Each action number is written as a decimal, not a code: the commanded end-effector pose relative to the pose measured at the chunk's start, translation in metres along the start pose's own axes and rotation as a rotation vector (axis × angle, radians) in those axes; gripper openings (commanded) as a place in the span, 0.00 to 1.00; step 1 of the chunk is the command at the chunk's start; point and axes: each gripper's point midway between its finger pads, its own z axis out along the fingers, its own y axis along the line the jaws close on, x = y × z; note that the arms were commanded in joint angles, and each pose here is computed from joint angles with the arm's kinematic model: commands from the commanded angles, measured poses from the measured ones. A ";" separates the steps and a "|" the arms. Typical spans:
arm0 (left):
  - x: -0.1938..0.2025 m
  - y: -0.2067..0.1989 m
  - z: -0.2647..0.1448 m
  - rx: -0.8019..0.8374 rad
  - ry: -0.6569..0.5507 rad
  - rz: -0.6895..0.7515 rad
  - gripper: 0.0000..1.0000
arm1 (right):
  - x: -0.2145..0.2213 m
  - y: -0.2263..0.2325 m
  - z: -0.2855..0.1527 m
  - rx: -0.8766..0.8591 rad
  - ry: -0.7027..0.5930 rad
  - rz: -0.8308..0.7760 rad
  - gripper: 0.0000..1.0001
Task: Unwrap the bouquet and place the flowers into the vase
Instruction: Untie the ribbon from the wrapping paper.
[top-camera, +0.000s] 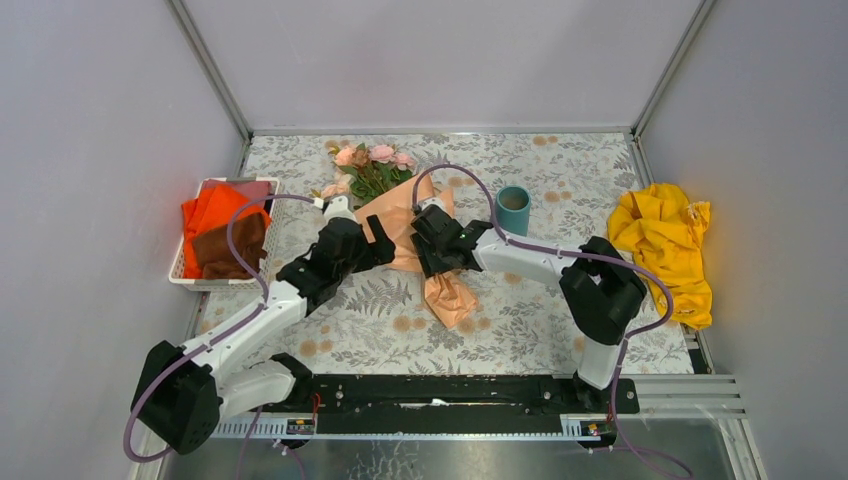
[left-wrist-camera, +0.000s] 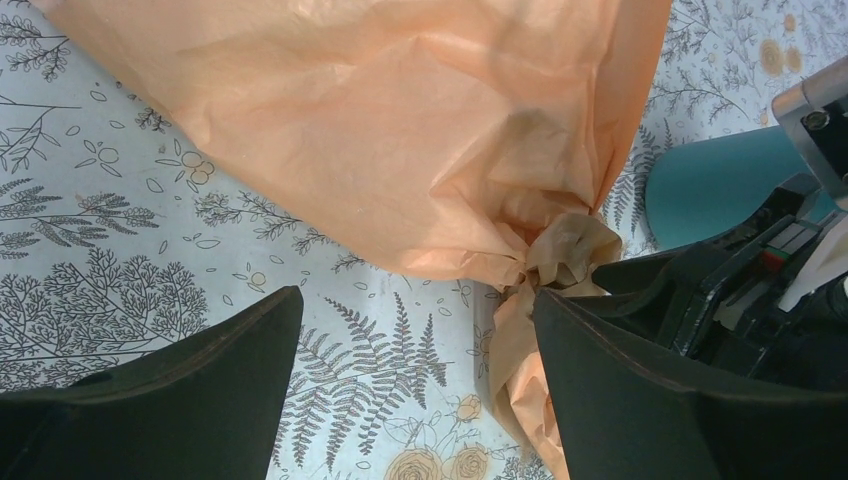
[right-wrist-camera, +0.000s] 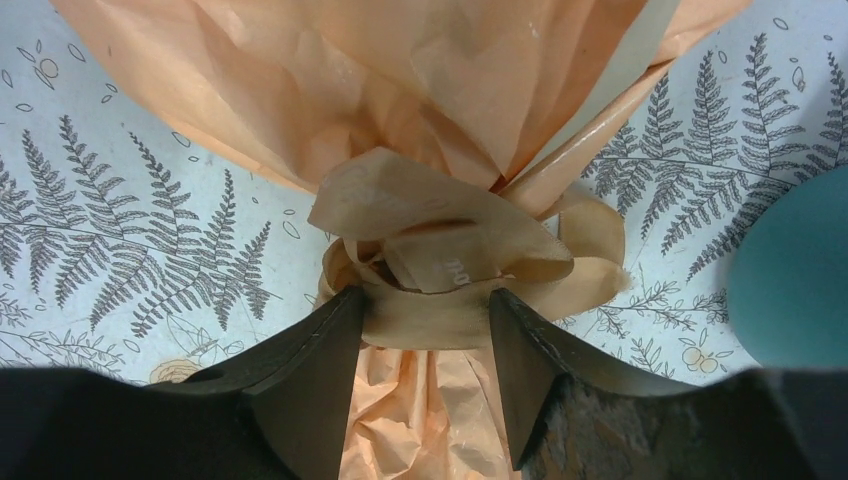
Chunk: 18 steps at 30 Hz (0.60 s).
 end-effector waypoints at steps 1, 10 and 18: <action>-0.004 -0.002 0.005 -0.002 -0.041 -0.011 0.92 | -0.017 0.006 -0.020 -0.034 -0.072 0.030 0.54; 0.004 -0.003 0.009 -0.004 -0.024 -0.003 0.91 | -0.025 0.005 -0.028 -0.036 -0.097 0.035 0.27; 0.009 -0.004 0.011 -0.007 -0.016 0.000 0.91 | -0.059 0.008 -0.059 -0.056 -0.197 0.031 0.19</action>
